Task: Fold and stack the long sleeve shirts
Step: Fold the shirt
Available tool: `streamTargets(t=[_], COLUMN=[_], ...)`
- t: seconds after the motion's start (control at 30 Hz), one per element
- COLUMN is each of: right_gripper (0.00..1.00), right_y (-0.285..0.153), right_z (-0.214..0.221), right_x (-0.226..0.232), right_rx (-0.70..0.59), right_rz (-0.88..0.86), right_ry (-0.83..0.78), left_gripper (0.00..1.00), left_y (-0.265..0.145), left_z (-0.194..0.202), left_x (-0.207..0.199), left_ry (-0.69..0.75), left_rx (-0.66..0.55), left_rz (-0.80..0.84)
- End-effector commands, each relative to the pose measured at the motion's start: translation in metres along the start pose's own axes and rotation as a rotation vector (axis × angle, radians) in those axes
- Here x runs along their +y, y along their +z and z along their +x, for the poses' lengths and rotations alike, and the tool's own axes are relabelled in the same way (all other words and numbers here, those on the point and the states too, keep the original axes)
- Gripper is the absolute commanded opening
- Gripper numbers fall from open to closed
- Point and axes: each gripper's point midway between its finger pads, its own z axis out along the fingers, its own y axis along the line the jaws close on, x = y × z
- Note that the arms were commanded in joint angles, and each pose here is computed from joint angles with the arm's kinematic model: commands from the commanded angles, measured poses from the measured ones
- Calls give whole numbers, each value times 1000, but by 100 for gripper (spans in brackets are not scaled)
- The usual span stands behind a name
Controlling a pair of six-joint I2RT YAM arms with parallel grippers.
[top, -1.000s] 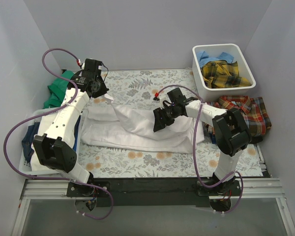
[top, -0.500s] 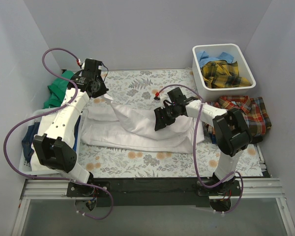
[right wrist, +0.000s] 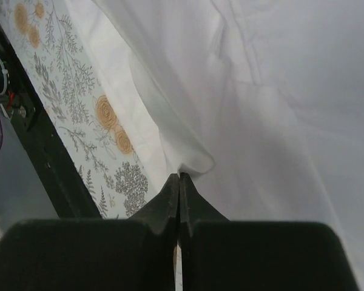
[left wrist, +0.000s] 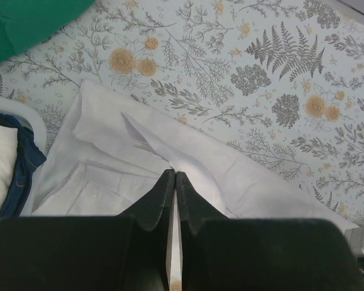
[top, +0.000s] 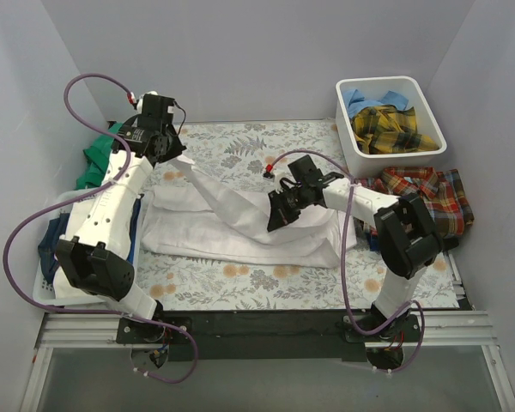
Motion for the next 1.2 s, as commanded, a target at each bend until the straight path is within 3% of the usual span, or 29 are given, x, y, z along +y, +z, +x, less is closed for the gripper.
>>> streamTargets(t=[0.0, 0.53, 0.7, 0.83, 1.07, 1.17], right_gripper=[1, 1, 1, 1, 1, 1], right_y=[-26, -44, -35, -34, -34, -32], right_z=[-2, 18, 42, 56, 66, 68], right_x=[22, 30, 23, 24, 24, 20], right_rx=[-48, -83, -32, -12, 1, 16], right_rz=[-9, 26, 17, 8, 10, 30], right_ry=[-48, -100, -56, -12, 21, 52], left_gripper=[0, 0, 0, 0, 0, 0], left_y=[-20, -62, -64, -49, -37, -19], left_z=[-25, -59, -43, -8, -11, 3], left_x=[3, -17, -21, -8, -15, -20], left_ry=[-2, -65, -63, -50, -47, -32], left_rx=[-72, -173, -130, -40, -37, 20], left_rz=[-6, 139, 179, 141, 138, 128])
